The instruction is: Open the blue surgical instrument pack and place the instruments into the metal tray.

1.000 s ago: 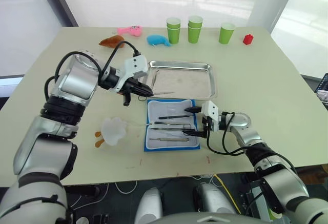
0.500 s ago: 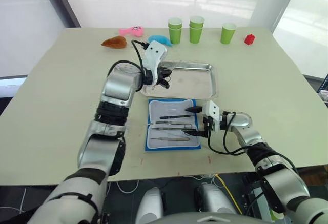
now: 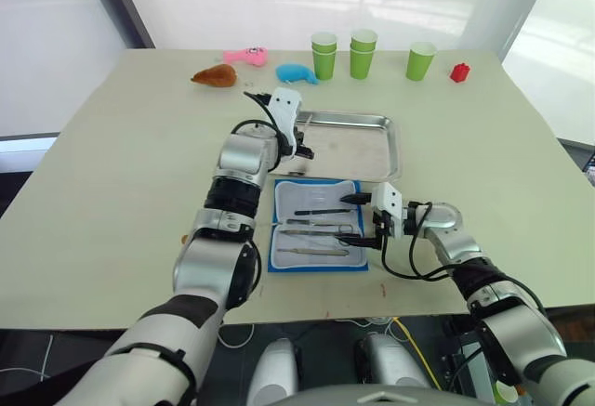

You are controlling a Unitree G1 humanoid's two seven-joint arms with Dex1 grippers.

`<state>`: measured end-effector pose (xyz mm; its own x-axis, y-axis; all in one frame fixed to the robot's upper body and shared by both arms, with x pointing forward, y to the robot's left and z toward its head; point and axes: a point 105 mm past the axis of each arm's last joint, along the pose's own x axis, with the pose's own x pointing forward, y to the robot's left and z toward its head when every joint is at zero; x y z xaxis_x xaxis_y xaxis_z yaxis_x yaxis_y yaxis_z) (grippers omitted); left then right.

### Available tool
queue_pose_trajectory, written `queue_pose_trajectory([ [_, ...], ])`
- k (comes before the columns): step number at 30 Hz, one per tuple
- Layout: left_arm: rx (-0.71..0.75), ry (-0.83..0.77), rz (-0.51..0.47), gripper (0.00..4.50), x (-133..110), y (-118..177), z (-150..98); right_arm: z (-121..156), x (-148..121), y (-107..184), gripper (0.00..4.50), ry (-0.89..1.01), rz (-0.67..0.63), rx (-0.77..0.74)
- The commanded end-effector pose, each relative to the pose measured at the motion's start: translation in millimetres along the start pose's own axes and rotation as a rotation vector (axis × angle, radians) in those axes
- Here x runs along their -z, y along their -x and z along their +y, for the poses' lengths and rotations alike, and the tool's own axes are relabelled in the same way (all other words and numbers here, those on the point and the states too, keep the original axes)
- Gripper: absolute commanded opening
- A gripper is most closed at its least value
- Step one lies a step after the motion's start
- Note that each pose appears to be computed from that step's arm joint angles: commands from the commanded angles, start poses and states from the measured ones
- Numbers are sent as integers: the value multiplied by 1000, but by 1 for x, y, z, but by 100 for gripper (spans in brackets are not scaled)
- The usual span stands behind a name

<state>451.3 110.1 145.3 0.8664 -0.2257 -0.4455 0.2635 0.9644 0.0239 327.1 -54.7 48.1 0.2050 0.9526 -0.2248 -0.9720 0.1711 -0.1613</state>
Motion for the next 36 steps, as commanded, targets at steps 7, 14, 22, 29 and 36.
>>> queue_pose_trajectory([
  [7, -39, 105, -4, 9, 5, -11, -2, 31, 70, 23, 450, -170, 259, -43],
  [14, -68, 107, 6, 9, 11, -16, 3, 33, 71, 22, 450, -172, 260, -44],
  [22, -74, 108, 18, 43, 16, -18, 3, 33, 70, 20, 450, -174, 255, -34],
  [29, -90, 101, 1, 236, 11, -17, 5, 33, 70, 19, 450, -171, 255, -32],
  [36, -4, 83, -65, 236, -11, -7, 0, 33, 70, 18, 450, -165, 258, -36],
])
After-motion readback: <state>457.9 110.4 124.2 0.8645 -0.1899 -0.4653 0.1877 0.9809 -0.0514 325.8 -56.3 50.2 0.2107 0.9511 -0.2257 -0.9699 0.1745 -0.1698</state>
